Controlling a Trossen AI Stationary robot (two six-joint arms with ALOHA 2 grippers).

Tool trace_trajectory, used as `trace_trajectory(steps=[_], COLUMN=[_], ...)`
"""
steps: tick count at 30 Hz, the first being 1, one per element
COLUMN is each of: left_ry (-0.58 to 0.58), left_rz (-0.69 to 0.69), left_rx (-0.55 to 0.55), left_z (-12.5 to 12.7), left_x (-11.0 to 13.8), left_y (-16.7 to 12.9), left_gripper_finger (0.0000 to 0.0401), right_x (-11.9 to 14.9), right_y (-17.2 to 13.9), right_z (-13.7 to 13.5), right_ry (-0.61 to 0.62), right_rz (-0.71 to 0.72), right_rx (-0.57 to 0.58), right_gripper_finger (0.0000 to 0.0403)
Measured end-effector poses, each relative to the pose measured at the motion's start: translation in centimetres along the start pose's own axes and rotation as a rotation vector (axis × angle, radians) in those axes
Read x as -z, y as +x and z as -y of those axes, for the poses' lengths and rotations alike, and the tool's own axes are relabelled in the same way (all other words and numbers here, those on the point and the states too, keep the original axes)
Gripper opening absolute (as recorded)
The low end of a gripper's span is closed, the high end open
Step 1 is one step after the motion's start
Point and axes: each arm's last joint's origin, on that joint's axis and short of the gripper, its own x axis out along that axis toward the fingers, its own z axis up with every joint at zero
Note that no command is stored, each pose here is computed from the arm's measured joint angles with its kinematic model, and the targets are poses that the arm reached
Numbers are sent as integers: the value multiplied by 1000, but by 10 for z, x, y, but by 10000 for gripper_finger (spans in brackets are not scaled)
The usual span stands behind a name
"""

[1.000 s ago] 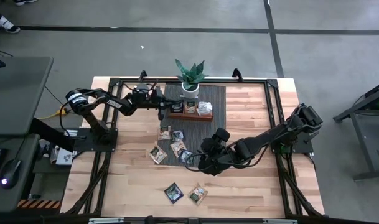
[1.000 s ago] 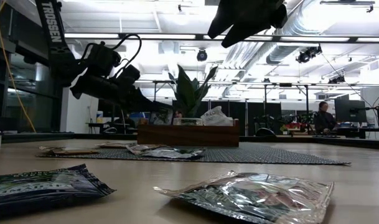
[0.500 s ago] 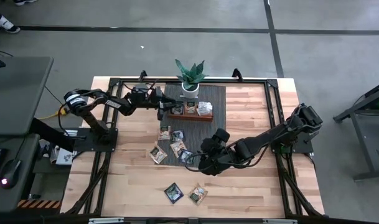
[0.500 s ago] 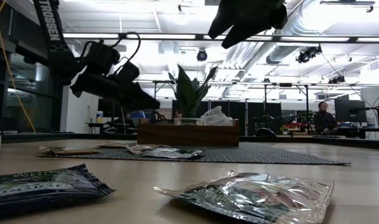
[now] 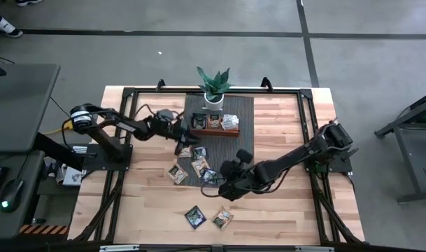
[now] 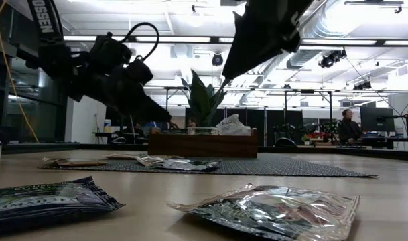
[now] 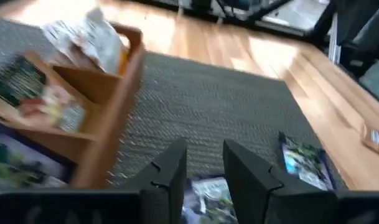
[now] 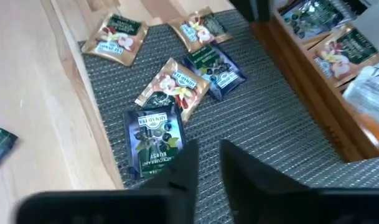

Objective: Pick & Place Tea
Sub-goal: Put the purple tea bag into the left section of the wooden organizer

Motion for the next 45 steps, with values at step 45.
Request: trace_trajectory(steps=[45], left_ry=[141], left_rz=[-113], left_rx=[152], left_z=[133], left_x=[30], left_y=[57], left_gripper_finger=[0], right_x=[49], right_y=[46], right_z=[7], right_ry=[218], right_rz=[-120], right_rx=[-133], right_gripper_finger=[152])
